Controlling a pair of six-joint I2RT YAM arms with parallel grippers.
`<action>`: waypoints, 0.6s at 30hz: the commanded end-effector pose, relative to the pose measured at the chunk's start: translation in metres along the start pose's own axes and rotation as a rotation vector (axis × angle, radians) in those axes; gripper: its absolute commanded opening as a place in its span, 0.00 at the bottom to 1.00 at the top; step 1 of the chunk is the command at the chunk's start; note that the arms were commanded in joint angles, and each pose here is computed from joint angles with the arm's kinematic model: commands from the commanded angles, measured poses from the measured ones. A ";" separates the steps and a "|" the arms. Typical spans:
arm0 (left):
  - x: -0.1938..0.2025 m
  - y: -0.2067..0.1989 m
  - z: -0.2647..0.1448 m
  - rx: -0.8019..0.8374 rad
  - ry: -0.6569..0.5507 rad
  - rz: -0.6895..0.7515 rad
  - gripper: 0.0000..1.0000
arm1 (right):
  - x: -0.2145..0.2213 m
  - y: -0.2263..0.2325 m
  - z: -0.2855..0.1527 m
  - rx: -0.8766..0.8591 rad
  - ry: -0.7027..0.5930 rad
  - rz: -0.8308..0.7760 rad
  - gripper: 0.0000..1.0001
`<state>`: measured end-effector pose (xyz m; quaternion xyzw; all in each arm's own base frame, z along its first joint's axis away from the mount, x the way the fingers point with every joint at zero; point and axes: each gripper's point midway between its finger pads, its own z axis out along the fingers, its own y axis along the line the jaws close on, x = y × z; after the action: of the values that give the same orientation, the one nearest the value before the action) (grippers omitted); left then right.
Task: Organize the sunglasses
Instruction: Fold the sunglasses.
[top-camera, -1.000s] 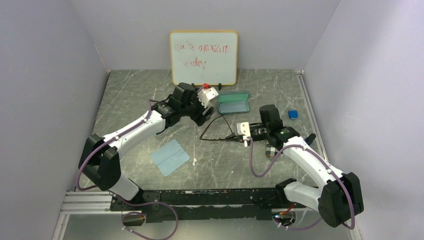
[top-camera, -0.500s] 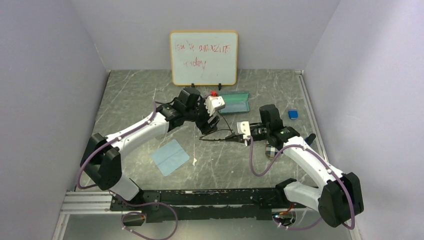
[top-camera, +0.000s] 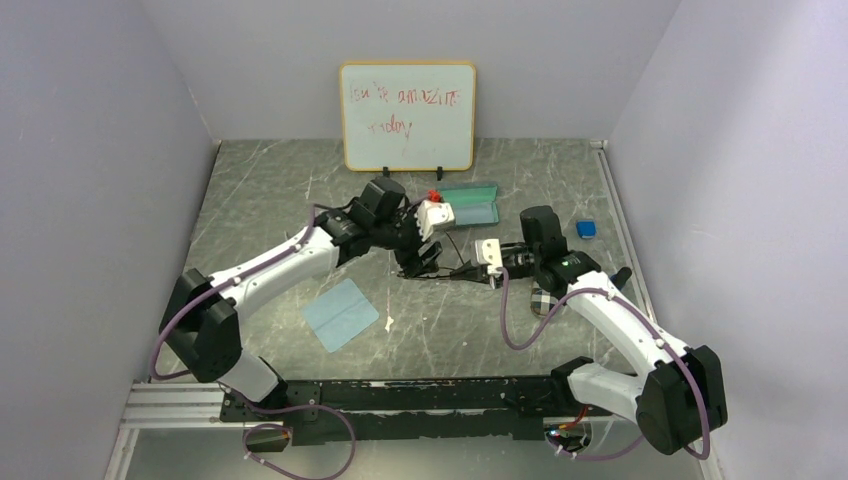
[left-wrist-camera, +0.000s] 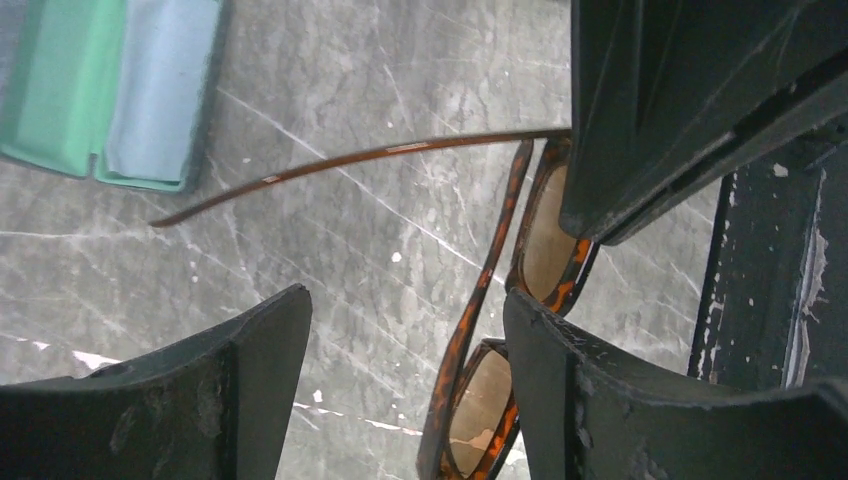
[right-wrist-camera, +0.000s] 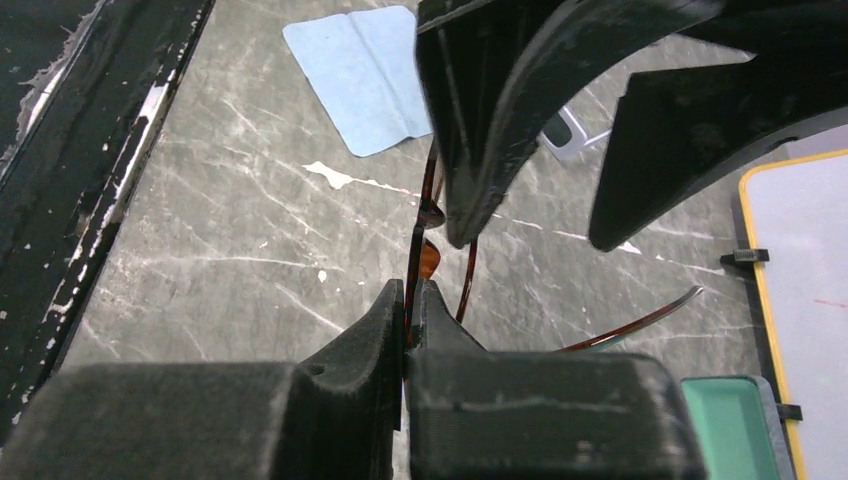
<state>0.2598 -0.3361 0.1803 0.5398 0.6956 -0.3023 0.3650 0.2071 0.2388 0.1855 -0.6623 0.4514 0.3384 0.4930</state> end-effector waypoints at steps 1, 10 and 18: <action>-0.067 0.025 -0.042 -0.156 -0.153 0.032 0.76 | -0.019 -0.005 -0.002 -0.017 -0.040 -0.099 0.00; -0.120 0.102 -0.087 -0.533 -0.237 0.000 0.76 | -0.014 0.022 0.000 -0.117 -0.047 -0.149 0.00; -0.087 0.126 -0.014 -0.578 -0.045 -0.007 0.76 | -0.012 0.029 0.001 -0.133 -0.025 -0.199 0.00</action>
<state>0.3800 -0.3345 0.2990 0.4027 0.7133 -0.1492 0.5539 0.1767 0.2354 0.1645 -0.7164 0.4023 0.3395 0.4579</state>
